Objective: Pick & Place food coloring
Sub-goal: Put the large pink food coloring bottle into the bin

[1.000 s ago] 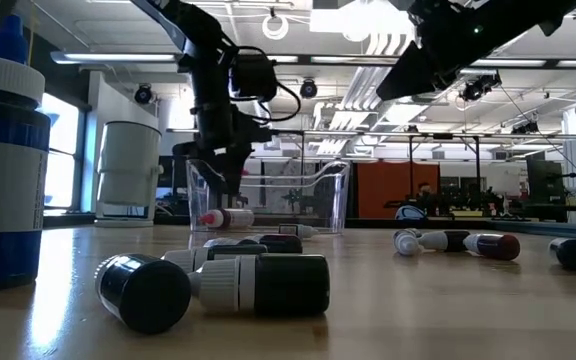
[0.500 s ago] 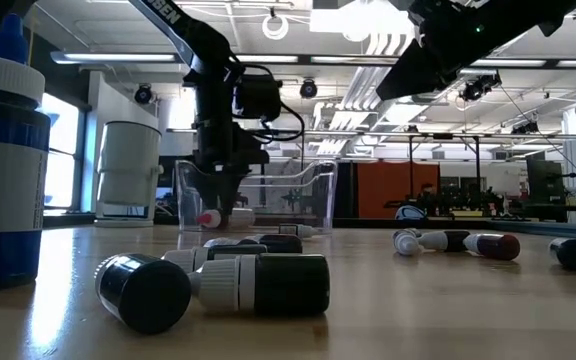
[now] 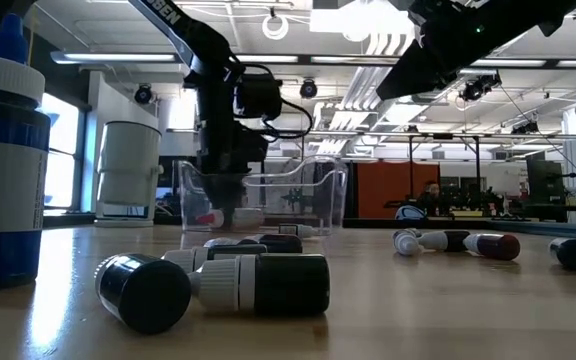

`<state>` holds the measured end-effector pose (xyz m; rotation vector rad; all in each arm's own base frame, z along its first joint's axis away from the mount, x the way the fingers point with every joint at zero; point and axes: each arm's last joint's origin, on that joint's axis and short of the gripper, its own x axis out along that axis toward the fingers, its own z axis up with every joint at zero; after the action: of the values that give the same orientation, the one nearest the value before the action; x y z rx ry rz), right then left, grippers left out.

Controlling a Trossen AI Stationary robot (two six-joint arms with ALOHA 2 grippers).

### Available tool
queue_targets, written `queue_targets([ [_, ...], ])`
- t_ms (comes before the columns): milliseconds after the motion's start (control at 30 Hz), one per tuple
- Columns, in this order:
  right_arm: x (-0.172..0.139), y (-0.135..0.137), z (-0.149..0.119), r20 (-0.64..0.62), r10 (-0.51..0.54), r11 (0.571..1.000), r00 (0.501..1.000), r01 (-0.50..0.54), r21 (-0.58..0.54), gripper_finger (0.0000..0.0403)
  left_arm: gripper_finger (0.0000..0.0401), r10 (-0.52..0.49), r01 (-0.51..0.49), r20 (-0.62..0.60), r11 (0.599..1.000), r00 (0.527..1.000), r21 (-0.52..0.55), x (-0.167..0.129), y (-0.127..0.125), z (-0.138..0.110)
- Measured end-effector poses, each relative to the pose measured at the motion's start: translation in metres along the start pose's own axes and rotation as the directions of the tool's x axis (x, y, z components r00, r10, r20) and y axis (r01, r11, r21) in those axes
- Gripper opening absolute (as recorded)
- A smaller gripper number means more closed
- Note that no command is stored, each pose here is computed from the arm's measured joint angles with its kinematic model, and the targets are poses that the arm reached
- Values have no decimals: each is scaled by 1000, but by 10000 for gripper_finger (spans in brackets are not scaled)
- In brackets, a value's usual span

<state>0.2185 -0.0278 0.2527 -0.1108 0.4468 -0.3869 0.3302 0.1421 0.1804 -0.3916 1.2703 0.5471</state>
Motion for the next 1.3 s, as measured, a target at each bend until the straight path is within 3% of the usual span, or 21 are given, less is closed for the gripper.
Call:
queue_targets([
  [167, 0, 0, 0, 1, 16, 1000, 1000, -16, -3, 193, 172, -35, 28, 60, 994, 998, 101, 0, -2, 6],
  [533, 0, 2, 0, 3, 56, 997, 998, -56, -53, 193, 173, -19, 14, 38, 992, 999, 129, 20, -2, 9],
  [667, 0, 2, 0, 3, 56, 997, 998, -56, -58, 193, 172, 52, -58, 45, 989, 998, 137, 31, -1, 10],
  [833, 0, 2, 0, 3, 56, 995, 998, -56, -79, 193, 164, 63, -66, 31, 988, 998, 140, 32, -1, 9],
  [1100, 0, 2, 1, 10, 55, 996, 998, -54, -76, 193, 94, 47, -49, 17, 990, 999, 136, 2, -1, 18],
  [1300, 0, 1, 1, 9, 43, 997, 999, -43, -72, 193, 103, 31, -31, 5, 986, 1000, 161, -50, -7, 39],
])
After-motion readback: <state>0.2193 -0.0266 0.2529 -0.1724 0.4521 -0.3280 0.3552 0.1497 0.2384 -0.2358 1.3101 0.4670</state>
